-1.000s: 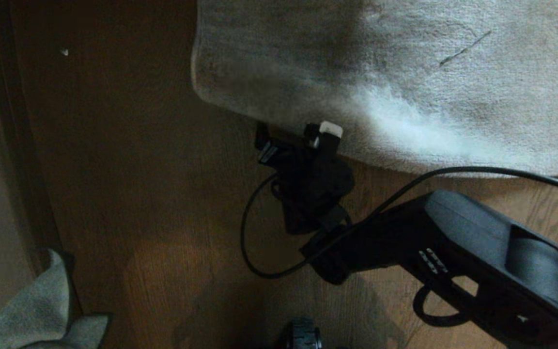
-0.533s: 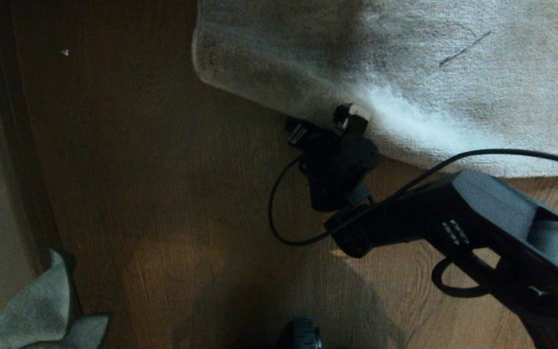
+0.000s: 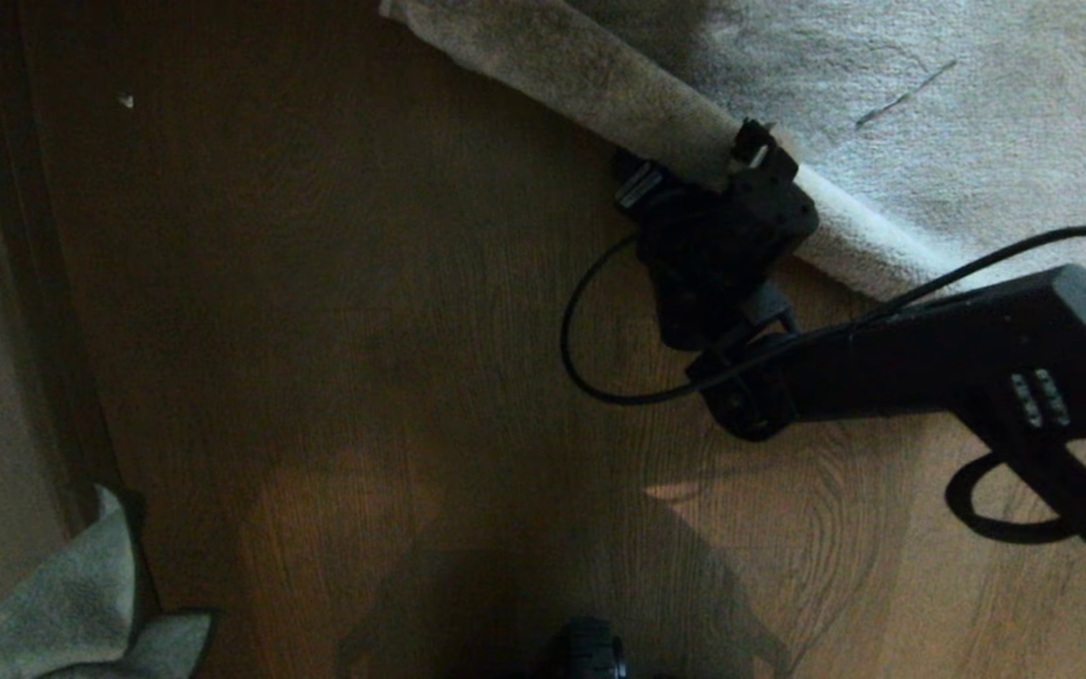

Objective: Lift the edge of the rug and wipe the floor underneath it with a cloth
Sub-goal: Lift up the carpet

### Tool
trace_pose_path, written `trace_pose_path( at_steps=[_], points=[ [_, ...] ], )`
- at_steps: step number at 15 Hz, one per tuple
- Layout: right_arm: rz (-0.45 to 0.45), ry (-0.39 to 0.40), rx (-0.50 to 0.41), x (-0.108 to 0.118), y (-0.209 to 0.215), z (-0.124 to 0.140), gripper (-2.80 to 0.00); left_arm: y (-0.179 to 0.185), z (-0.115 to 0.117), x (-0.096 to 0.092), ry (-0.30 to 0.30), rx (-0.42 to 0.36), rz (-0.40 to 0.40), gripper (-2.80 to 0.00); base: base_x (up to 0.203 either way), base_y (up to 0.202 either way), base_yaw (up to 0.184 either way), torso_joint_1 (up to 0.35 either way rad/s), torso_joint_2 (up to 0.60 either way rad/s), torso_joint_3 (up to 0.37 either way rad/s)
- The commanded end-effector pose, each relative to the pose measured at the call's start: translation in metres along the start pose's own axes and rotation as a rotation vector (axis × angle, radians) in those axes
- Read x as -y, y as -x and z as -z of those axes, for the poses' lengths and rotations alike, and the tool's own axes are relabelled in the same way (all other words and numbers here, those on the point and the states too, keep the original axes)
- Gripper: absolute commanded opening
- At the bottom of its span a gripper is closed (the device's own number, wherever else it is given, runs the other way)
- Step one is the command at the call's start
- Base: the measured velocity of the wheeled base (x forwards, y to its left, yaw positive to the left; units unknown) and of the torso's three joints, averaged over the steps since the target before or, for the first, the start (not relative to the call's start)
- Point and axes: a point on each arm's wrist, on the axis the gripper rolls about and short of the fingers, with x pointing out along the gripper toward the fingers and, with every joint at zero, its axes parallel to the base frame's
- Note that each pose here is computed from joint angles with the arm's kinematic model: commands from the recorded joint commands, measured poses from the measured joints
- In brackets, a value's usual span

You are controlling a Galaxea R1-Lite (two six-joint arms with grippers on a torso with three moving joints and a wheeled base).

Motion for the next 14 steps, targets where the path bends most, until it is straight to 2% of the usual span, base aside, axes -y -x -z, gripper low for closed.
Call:
trace_pose_path(
  at_steps=[1, 3, 5, 8, 12, 14],
  points=[
    [-0.007, -0.110, 0.050, -0.011, -0.004, -0.039, 0.00, 0.000, 0.000, 0.000, 0.000, 0.000, 0.000, -2.80, 0.000, 0.000, 0.000, 0.000, 0.00, 0.000],
    [-0.008, -0.197, 0.057, -0.016, -0.005, -0.057, 0.00, 0.000, 0.000, 0.000, 0.000, -0.001, 0.000, -2.80, 0.000, 0.000, 0.000, 0.000, 0.00, 0.000],
    [-0.017, -0.229, 0.057, -0.022, -0.003, -0.066, 0.00, 0.000, 0.000, 0.000, 0.000, 0.000, 0.000, -2.80, 0.000, 0.000, 0.000, 0.000, 0.00, 0.000],
    [-0.053, -0.250, 0.043, -0.042, 0.005, -0.065, 0.00, 0.000, 0.000, 0.000, 0.000, 0.000, 0.000, -2.80, 0.000, 0.000, 0.000, 0.000, 0.00, 0.000],
    [-0.089, -0.198, 0.014, -0.070, 0.010, -0.061, 0.00, 0.000, 0.000, 0.000, 0.000, 0.000, 0.000, -2.80, 0.000, 0.000, 0.000, 0.000, 0.00, 0.000],
    [-0.103, -0.117, -0.001, -0.077, 0.014, -0.052, 0.00, 0.000, 0.000, 0.000, 0.000, 0.000, 0.000, -2.80, 0.000, 0.000, 0.000, 0.000, 0.00, 0.000]
  ],
)
